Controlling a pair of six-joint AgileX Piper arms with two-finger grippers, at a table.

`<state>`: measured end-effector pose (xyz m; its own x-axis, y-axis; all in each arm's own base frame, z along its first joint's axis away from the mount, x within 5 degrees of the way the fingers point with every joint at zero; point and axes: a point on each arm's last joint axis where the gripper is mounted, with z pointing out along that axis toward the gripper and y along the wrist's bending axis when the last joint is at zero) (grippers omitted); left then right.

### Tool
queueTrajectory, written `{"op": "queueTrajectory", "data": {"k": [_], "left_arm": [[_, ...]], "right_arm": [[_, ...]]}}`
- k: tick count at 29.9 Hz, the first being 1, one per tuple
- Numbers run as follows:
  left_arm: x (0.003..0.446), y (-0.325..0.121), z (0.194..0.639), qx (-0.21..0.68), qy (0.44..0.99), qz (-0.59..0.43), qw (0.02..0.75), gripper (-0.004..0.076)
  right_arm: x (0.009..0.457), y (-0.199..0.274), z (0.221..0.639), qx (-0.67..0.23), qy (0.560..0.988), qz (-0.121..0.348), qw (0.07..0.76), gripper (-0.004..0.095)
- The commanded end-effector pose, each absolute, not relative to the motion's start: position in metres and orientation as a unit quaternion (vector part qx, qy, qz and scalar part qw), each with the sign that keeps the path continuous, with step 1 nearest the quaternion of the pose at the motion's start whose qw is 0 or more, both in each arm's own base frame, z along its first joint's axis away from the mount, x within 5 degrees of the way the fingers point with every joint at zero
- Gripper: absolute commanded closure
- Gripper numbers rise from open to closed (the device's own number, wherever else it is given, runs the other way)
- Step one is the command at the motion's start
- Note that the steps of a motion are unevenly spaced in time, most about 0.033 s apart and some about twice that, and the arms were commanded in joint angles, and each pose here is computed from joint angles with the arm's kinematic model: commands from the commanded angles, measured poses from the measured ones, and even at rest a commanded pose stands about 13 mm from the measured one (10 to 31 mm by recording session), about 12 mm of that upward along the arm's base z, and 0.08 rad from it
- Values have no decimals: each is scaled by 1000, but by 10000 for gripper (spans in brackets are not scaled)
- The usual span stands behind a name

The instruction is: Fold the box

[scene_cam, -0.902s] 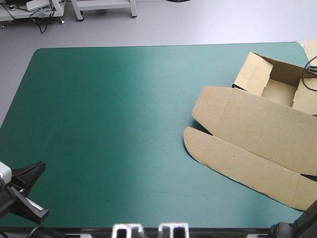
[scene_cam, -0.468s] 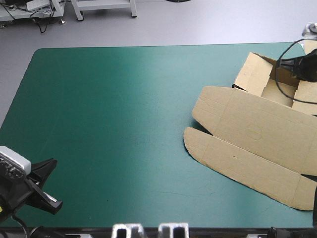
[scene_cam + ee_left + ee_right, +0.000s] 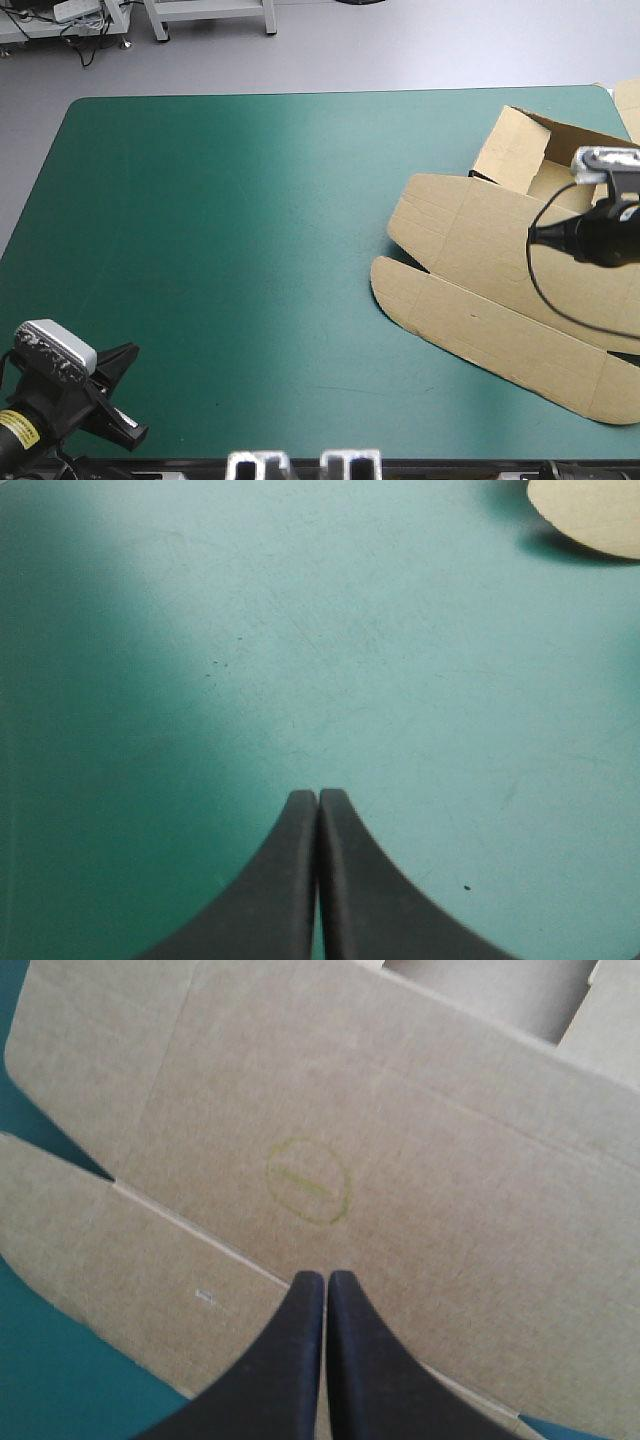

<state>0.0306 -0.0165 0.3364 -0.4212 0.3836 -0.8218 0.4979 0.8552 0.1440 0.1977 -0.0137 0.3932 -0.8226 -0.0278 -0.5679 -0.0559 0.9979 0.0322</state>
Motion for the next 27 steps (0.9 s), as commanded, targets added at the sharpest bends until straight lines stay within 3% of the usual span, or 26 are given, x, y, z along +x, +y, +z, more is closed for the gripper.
{"op": "queueTrajectory", "data": {"k": [1,10,18,27], "left_arm": [[30,-18,332,255,823,-76,502,732],[21,-20,297,254,829,-107,487,732],[15,-18,290,265,822,-104,493,732],[15,-18,290,265,822,-104,493,732]], "right_arm": [[166,-4,389,-55,932,33,358,908],[90,24,334,-127,894,109,416,908],[53,29,302,-135,880,102,443,908],[43,31,286,-142,879,99,445,908]]}}
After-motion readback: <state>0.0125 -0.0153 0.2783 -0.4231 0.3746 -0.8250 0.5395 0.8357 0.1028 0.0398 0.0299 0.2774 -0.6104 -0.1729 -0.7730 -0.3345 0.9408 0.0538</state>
